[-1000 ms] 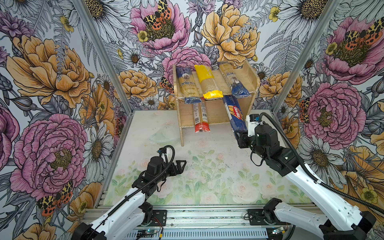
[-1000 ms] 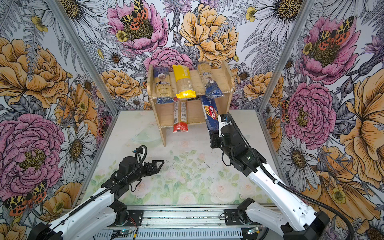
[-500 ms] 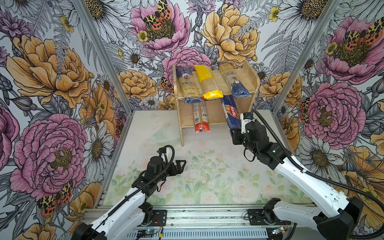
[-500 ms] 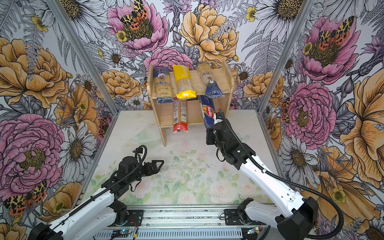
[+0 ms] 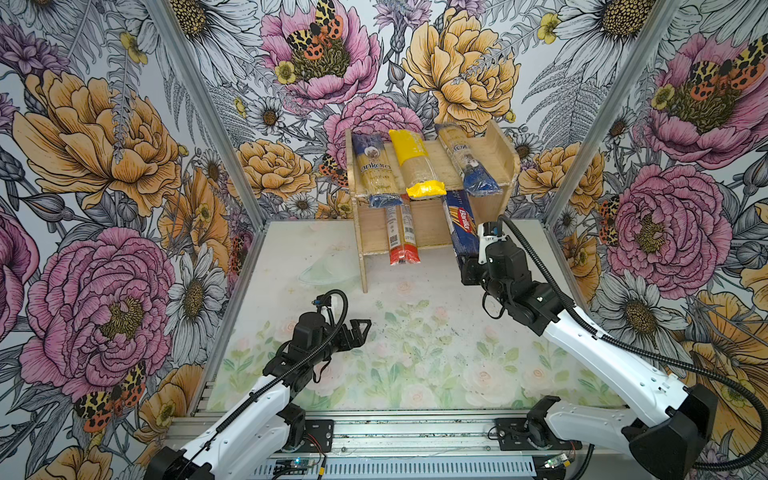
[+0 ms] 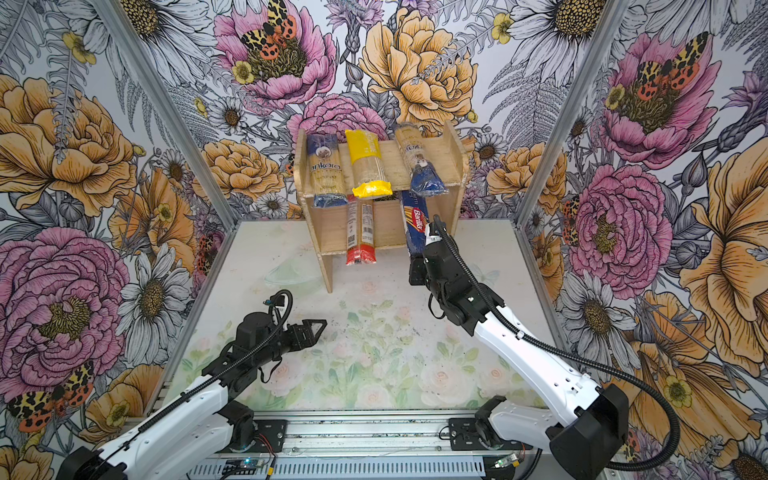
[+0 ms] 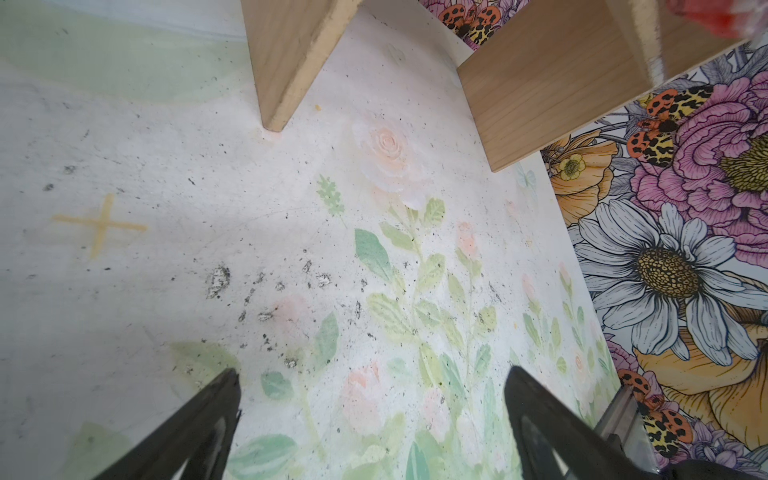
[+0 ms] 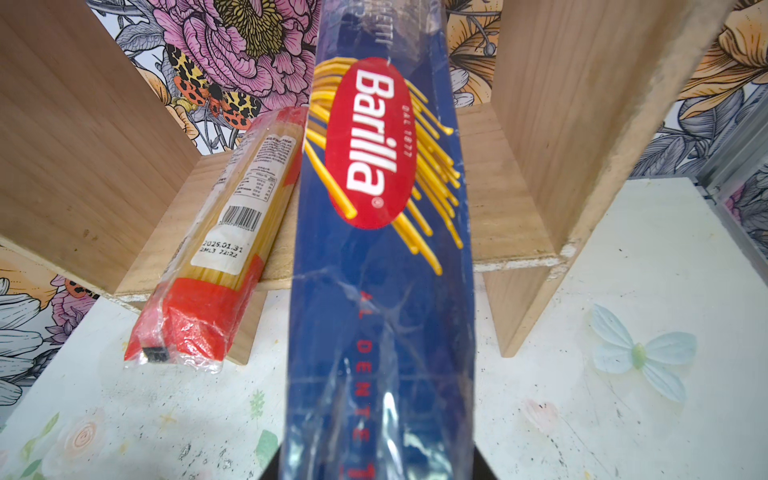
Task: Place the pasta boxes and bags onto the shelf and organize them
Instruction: 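Push the Barilla box's far end into the lower tier beside the red-capped bag, then lower the Barilla box flat onto the lower tier with the right gripper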
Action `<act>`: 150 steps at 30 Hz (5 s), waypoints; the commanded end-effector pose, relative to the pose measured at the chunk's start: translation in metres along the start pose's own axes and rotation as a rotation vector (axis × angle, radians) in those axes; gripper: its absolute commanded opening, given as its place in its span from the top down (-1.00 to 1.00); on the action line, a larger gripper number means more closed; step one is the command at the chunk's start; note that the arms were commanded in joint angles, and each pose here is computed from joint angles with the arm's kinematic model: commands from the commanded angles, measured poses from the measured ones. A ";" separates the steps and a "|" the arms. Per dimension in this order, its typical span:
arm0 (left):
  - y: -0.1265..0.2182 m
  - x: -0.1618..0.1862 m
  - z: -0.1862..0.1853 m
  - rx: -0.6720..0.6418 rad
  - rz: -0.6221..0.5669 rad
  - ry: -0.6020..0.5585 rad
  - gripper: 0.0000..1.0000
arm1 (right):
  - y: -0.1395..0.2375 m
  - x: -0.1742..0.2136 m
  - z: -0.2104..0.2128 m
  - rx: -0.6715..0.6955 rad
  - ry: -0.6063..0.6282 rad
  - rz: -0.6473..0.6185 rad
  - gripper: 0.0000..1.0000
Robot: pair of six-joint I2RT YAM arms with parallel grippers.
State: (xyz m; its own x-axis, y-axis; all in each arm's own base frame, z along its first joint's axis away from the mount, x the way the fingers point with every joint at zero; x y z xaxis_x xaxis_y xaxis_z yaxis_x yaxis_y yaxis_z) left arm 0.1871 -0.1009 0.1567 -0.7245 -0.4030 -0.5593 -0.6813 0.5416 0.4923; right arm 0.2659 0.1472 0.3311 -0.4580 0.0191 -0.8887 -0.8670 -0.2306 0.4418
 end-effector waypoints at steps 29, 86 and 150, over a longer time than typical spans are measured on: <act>0.004 -0.004 0.000 0.027 -0.016 -0.021 -0.98 | -0.005 -0.049 0.013 -0.049 -0.091 -0.337 1.00; 0.009 -0.004 0.005 0.020 -0.025 -0.015 -0.98 | -0.051 -0.056 0.025 0.020 -0.001 -0.325 1.00; 0.018 -0.007 0.004 0.025 -0.043 -0.012 -0.98 | -0.075 -0.032 0.019 0.098 0.003 -0.257 0.08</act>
State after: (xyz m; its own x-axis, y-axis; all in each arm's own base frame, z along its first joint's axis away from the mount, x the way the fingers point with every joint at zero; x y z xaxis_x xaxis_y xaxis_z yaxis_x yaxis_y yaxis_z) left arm 0.1827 -0.0877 0.1688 -0.6913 -0.4307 -0.5802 -0.7124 0.5405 0.4476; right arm 0.3398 0.1858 0.2812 -0.4102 -0.0669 -0.9095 -0.9003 -0.1295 0.4156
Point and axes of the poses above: each gripper's point midway between its finger pads, its own y axis back along the fingers, its own z axis along the line the jaws close on, x = y × z, the point moved 9 cm from there along y, back along the fingers, and after that the axes turned 5 degrees about y, right-handed, at the moved point
